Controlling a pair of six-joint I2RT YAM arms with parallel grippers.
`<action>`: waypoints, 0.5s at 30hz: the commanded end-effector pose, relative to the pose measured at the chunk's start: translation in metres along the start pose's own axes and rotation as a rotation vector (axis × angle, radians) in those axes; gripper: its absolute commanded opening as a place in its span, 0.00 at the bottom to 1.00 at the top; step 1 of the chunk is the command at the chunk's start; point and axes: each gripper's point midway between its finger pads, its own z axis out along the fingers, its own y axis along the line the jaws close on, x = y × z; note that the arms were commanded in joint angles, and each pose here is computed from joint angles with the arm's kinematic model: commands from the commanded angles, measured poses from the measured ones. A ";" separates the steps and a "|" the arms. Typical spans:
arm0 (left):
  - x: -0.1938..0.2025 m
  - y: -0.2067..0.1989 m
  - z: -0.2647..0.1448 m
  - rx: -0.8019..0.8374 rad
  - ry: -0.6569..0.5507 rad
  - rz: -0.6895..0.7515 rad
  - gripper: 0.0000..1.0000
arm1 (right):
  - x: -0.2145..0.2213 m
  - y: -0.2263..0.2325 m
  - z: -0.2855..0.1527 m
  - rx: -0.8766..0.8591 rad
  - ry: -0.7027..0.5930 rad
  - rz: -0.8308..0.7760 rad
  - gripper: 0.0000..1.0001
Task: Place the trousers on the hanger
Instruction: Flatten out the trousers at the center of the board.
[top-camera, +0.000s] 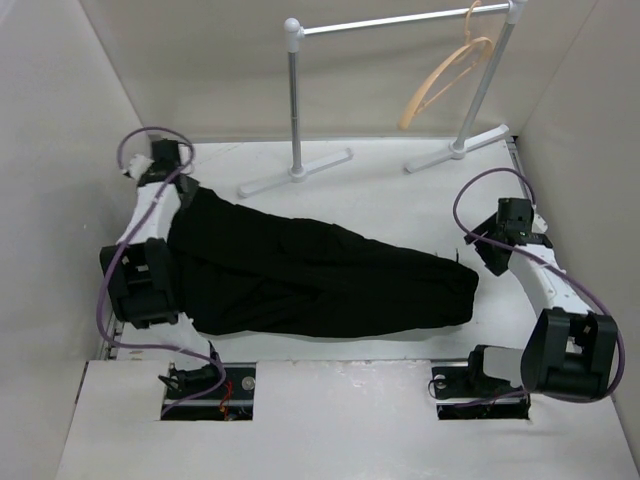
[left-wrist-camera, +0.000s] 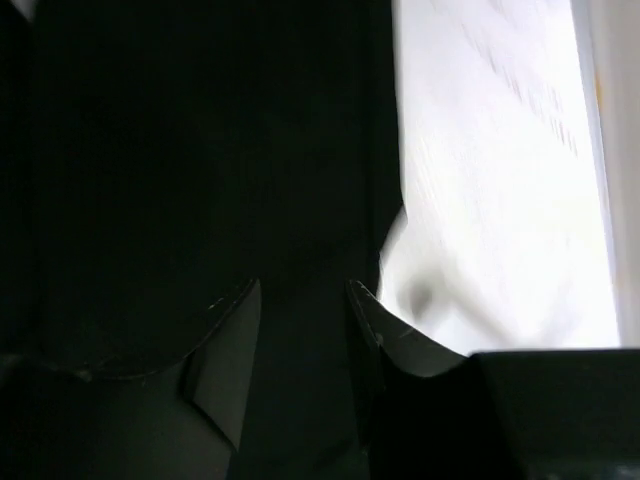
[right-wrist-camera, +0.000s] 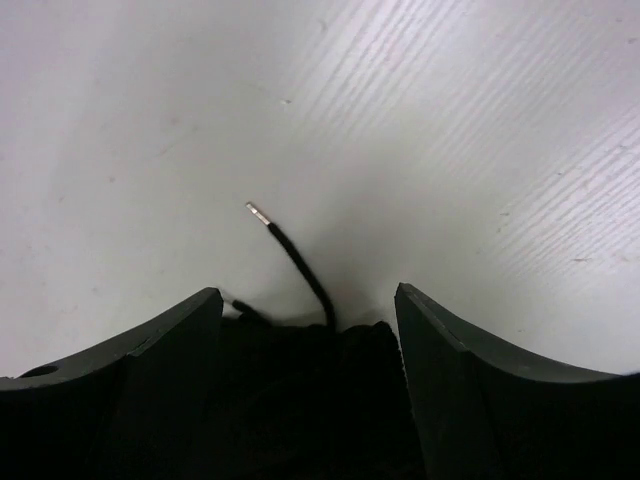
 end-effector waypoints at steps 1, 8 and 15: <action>0.075 -0.045 -0.071 0.196 0.050 0.121 0.37 | -0.005 -0.005 0.008 0.030 -0.033 0.023 0.75; 0.296 -0.038 -0.185 0.456 0.501 0.513 0.39 | 0.043 0.011 0.027 -0.022 0.163 0.017 0.67; 0.383 0.057 -0.205 0.373 0.726 0.773 0.38 | 0.040 0.037 0.036 -0.120 0.223 0.071 0.18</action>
